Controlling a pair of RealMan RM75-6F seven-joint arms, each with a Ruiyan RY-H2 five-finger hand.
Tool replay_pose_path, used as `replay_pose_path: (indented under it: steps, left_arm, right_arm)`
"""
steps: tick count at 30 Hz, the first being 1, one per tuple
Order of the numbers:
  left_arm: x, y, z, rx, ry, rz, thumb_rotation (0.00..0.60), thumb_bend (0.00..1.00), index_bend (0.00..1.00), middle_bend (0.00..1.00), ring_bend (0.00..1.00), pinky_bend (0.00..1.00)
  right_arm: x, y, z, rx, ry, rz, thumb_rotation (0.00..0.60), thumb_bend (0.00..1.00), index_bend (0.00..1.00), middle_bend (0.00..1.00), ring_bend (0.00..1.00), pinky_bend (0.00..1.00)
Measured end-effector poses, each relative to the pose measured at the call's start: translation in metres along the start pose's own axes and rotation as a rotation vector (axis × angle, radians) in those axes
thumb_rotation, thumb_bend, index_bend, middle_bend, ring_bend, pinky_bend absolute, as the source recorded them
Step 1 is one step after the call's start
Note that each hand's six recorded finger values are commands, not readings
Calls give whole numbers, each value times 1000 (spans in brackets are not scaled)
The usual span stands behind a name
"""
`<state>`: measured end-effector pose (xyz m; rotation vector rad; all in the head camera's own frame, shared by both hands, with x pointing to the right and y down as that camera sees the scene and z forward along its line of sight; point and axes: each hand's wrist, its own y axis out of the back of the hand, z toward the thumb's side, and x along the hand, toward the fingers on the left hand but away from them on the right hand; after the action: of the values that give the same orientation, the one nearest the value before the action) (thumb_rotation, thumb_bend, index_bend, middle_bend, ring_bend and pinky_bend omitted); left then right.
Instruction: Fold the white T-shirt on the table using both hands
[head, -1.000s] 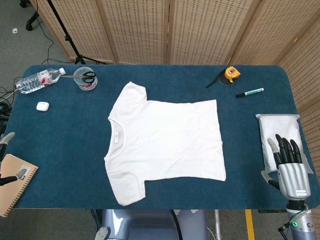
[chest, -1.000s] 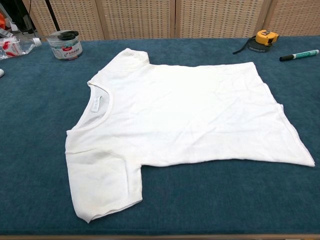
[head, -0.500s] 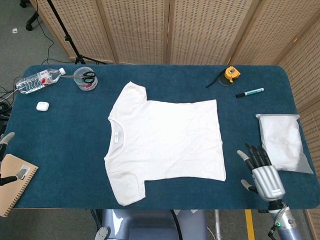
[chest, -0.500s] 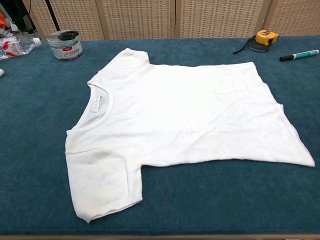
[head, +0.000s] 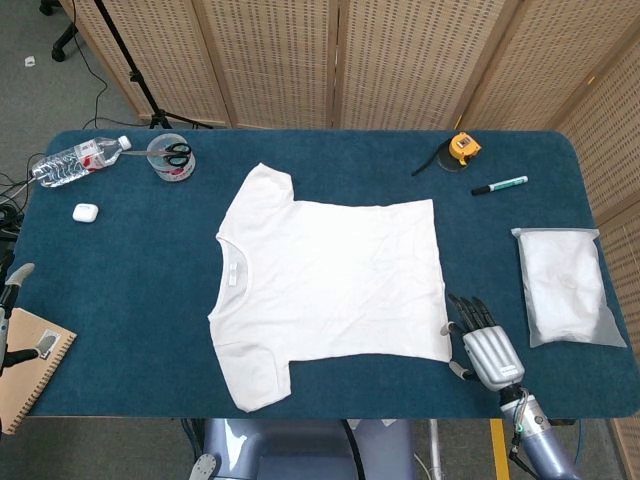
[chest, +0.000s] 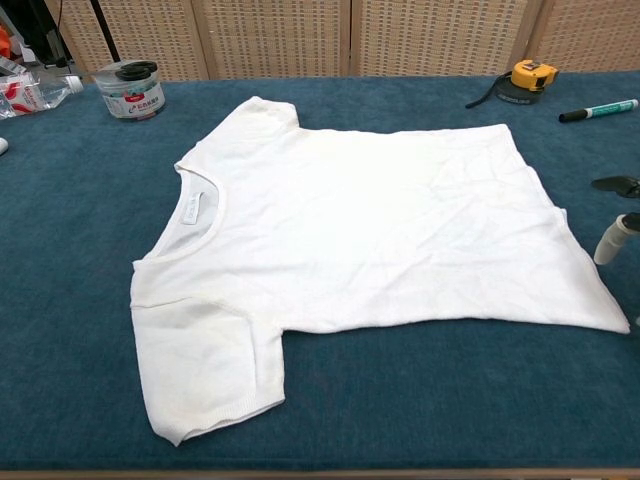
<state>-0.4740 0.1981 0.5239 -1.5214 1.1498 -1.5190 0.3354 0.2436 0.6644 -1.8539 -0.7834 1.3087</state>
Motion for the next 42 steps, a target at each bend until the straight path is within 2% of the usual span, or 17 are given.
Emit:
replay_pose_path:
  steps: [13,22,29,34,42]
  left_arm:
    - [0,0,0,-3,1,-1,600,0,0,0,0,0]
    - [0,-1,0,-6,3,-6,600,0,0,0,0,0]
    - [0,-2,-1,-4,8,-7,600,0,0,0,0,0]
    - [0,-3,0,2,6,-9,600,0,0,0,0,0]
    - [0,-6,3,10,-1,-15,600,1,0,0,0,0]
  right_arm:
    - [-7,-16,9,53,10,45,600,244,392,0,0,0]
    - [-16,-22,16,55,23,42,600,260,416,0,0,0]
    - [-23,-22,13,83,18,36,600,356,437,0,0,0]
    - [-23,-25,10,100,14,47,600,386,450,0,0,0]
    - [-24,-28,10,109,24,64,600,445,570,0,0,0]
